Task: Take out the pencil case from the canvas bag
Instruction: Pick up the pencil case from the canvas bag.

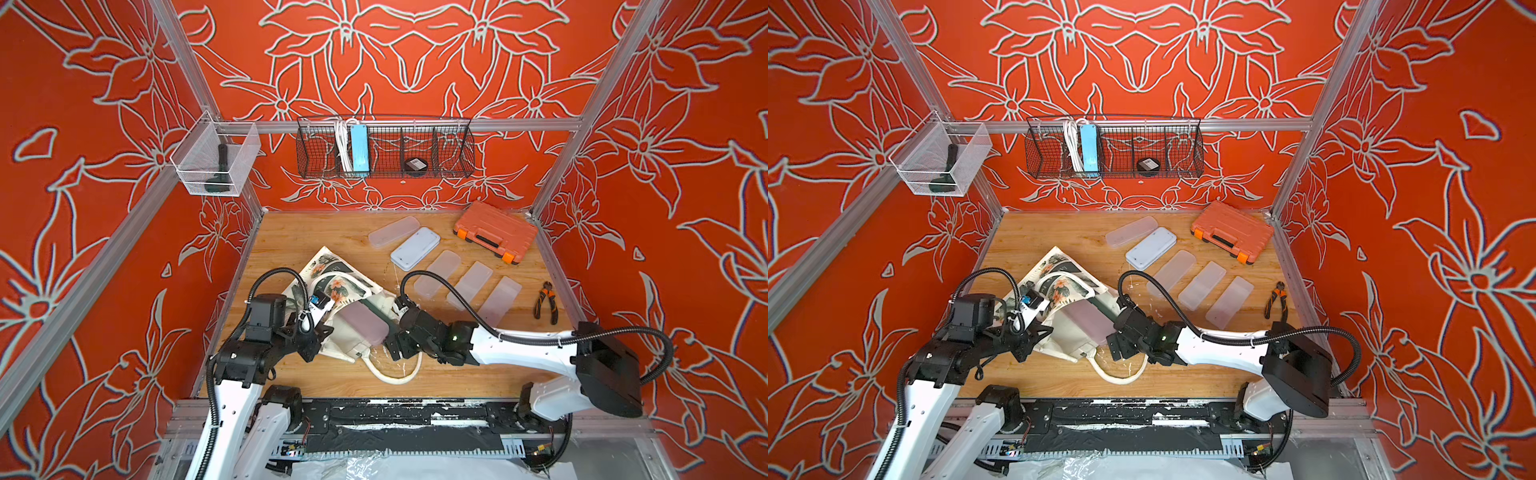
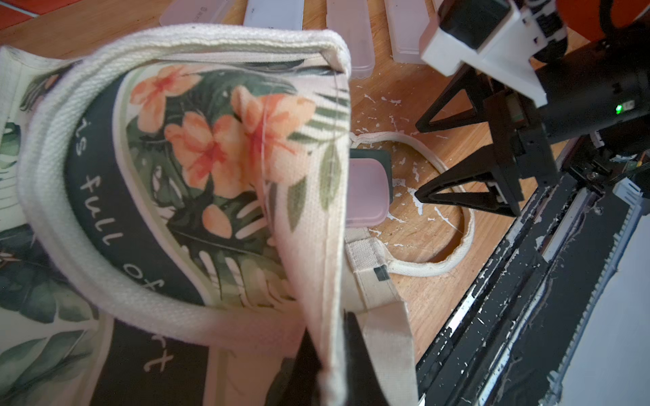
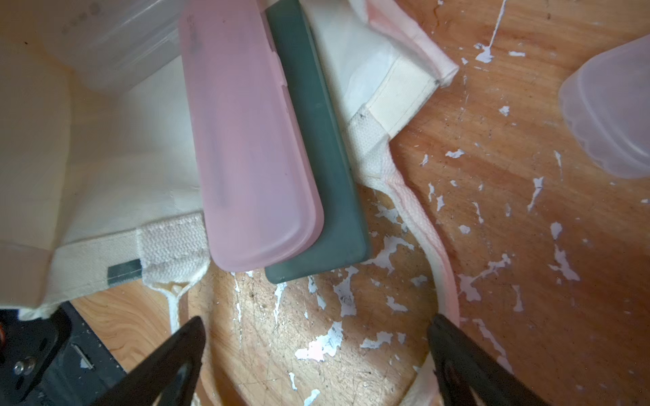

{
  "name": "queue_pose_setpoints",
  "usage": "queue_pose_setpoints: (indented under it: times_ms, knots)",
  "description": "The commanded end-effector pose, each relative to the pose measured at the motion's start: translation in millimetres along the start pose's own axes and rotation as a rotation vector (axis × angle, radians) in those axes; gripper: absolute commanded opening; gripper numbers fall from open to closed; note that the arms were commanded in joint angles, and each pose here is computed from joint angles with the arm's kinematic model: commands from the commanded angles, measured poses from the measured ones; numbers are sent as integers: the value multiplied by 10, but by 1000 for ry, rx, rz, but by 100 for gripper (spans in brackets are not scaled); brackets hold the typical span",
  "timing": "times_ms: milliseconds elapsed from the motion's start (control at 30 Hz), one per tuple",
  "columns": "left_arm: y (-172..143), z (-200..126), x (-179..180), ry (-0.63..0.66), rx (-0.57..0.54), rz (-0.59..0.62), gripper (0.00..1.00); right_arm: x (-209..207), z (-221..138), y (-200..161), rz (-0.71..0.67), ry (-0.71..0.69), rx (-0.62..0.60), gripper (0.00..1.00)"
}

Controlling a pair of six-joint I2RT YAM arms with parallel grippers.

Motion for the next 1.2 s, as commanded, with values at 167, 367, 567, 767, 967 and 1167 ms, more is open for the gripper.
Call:
queue_pose_setpoints:
  times_ms: [167,367,567,767,967,1167]
  knots:
    - [81,-18,6,-2,-46,4,0,205,-6,127,-189,-28,-102,99]
    - [81,-10,11,-3,-45,3,0,309,114,228,-292,-61,-125,99]
    - [80,-5,15,-4,-42,-1,0,420,319,277,-353,-77,-93,99]
    - [79,-2,17,-4,-41,-1,0,508,495,299,-375,-85,-53,99]
    - [75,2,17,-5,-39,-2,0,548,675,263,-394,-106,3,99]
    - [79,-2,10,-8,-44,2,0,533,793,229,-405,-147,44,96]
Point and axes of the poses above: each gripper's point midway between its finger pads, its own z axis out along the fingers, its own x axis along the line the jaws close on, y = z × x, the point moved 3 cm from there along -z, back along the fingers
